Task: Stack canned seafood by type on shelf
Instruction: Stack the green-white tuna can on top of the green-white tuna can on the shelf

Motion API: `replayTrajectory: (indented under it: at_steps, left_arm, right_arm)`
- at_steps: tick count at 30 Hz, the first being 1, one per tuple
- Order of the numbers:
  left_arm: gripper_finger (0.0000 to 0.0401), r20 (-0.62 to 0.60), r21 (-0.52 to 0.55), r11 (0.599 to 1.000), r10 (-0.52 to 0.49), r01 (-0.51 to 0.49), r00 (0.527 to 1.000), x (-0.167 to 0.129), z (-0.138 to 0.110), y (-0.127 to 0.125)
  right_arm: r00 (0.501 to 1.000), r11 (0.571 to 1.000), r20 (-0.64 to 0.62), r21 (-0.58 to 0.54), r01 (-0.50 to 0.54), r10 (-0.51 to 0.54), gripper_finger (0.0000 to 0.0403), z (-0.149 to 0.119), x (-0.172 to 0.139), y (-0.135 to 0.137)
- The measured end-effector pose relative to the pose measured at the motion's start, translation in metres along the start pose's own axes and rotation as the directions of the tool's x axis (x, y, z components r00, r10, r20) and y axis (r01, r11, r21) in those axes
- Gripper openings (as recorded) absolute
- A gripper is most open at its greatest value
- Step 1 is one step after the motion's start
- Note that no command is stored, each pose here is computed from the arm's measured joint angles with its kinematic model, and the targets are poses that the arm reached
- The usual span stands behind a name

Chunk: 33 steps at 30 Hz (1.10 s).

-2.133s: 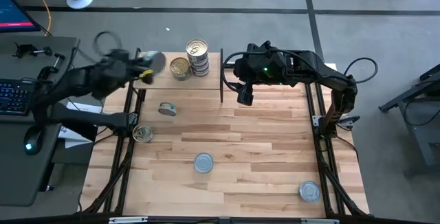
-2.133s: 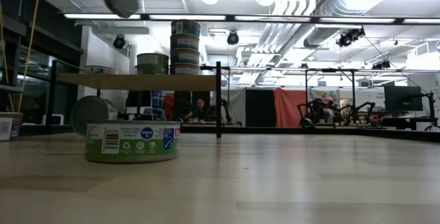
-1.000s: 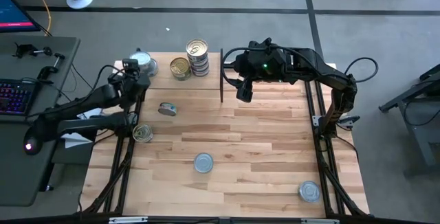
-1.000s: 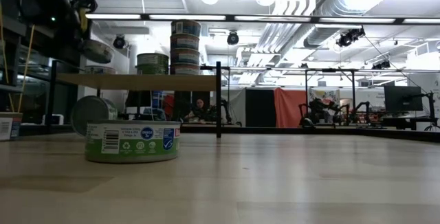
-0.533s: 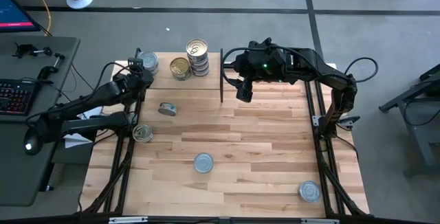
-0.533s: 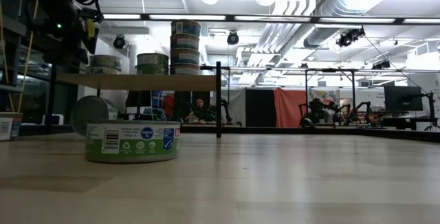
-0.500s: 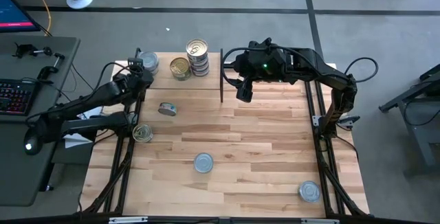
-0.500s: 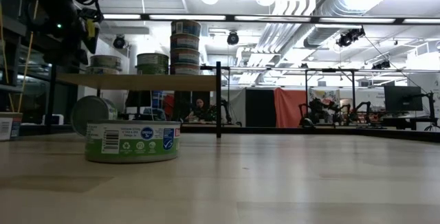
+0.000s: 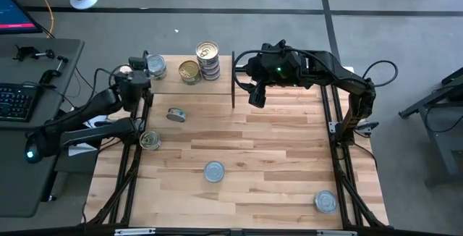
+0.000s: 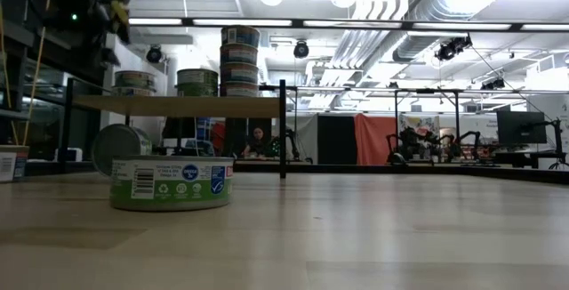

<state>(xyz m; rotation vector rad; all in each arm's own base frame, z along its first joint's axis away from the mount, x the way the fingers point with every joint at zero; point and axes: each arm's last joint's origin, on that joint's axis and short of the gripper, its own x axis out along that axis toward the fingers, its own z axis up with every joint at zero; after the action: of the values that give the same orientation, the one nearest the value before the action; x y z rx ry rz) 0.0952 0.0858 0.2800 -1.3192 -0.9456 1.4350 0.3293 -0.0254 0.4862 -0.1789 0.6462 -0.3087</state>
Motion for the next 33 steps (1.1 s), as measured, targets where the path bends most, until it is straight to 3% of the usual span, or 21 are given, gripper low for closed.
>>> replayTrajectory:
  at_steps: [4,8,12,15,17,20,23,26,29,33]
  left_arm:
    - [0.0257,-0.119,0.086,0.988,-0.117,0.127,0.986,-0.008,-0.001,-0.016]
    - [0.0253,-0.178,0.196,0.941,-0.242,0.275,0.954,-0.015,-0.006,-0.032]
    - [0.0231,-0.213,0.403,0.857,-0.254,0.322,0.943,-0.013,-0.009,-0.050]
    - [0.0174,-0.268,0.586,0.755,-0.163,0.295,0.950,-0.005,-0.016,-0.073]
    - [0.0115,-0.279,0.712,0.645,-0.103,0.278,0.955,0.003,-0.021,-0.096]
    - [0.0024,-0.234,0.892,0.401,0.013,0.210,0.972,0.021,-0.027,-0.128]
    - [0.0013,-0.167,0.979,0.142,0.169,0.143,0.971,0.047,-0.035,-0.148]
    - [0.0003,-0.116,0.986,-0.071,0.351,0.150,0.929,0.079,-0.049,-0.151]
    - [0.0001,-0.058,0.960,-0.219,0.450,0.173,0.891,0.102,-0.062,-0.150]
    - [0.0000,0.002,0.912,-0.345,0.544,0.221,0.839,0.124,-0.073,-0.140]
  right_arm:
    - [1.000,1.000,0.000,-0.004,0.001,-0.001,0.0248,0.000,0.000,-0.001]
    - [1.000,1.000,-0.001,-0.002,0.003,-0.003,0.0248,0.000,0.000,-0.001]
    - [1.000,1.000,-0.003,0.005,0.008,-0.008,0.0248,0.000,0.001,-0.003]
    - [1.000,1.000,0.007,0.025,0.016,-0.016,0.0248,0.000,0.002,-0.006]
    - [1.000,0.998,0.017,0.055,0.021,-0.022,0.0248,0.001,0.002,-0.008]
    - [0.999,0.995,0.023,0.098,0.026,-0.028,0.0248,0.002,0.003,-0.010]
    - [0.999,0.992,0.022,0.119,0.028,-0.031,0.0248,0.002,0.003,-0.011]
    - [0.999,0.988,0.022,0.152,0.027,-0.031,0.0248,0.002,0.003,-0.011]
    - [0.999,0.984,0.022,0.174,0.026,-0.031,0.0248,0.002,0.003,-0.011]
    - [0.999,0.982,0.021,0.187,0.026,-0.030,0.0248,0.002,0.003,-0.011]
